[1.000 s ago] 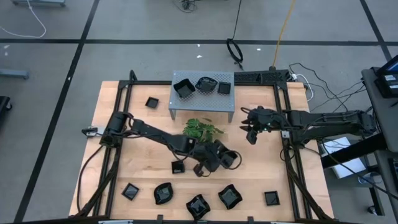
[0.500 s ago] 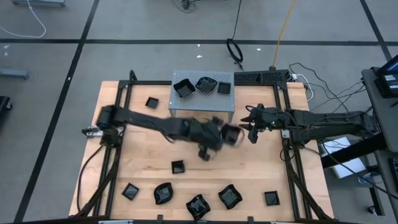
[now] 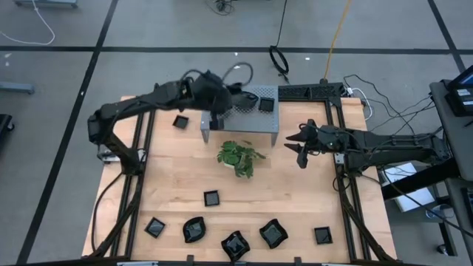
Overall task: Pick & Place Mini shaped plates
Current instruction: Stack the distorted square plate on top of the distorted square plate on the shelf
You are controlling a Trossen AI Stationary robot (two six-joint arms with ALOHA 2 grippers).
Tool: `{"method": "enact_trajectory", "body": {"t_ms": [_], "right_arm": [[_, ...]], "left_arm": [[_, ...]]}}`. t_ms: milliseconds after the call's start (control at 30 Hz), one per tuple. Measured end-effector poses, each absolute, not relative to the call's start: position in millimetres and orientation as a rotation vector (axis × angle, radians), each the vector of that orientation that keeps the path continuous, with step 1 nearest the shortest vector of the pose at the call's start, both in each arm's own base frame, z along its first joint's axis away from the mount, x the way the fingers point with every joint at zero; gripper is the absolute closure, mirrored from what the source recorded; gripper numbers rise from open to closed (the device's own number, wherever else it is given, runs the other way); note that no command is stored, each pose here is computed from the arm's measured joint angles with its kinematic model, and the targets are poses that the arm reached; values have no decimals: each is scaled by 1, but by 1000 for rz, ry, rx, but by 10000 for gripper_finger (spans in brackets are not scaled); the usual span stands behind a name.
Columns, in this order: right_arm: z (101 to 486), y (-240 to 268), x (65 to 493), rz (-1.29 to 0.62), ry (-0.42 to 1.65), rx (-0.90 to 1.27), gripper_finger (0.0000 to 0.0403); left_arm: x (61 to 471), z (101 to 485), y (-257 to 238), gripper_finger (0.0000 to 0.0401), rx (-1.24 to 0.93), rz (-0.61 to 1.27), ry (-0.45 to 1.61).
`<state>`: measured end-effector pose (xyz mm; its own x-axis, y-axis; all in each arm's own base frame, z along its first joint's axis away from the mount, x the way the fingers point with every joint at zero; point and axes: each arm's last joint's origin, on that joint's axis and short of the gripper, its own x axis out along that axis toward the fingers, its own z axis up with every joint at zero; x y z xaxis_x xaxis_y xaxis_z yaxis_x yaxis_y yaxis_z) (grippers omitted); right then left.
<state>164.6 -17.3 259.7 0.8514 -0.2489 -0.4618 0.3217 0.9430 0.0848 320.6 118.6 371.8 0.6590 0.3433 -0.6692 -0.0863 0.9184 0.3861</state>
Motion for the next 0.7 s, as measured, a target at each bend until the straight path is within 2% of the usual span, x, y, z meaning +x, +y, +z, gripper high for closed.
{"method": "enact_trajectory", "body": {"t_ms": [200, 467, 700], "right_arm": [[260, -19, 164, -357, 459, 148, 287], [261, -25, 164, -427, 446, 145, 287], [261, -34, 162, -502, 432, 144, 287]], "left_arm": [[309, 350, 155, 394, -48, 480, 917], [309, 338, 146, 396, -121, 523, 1020], [315, 337, 137, 385, -129, 516, 1000]]}}
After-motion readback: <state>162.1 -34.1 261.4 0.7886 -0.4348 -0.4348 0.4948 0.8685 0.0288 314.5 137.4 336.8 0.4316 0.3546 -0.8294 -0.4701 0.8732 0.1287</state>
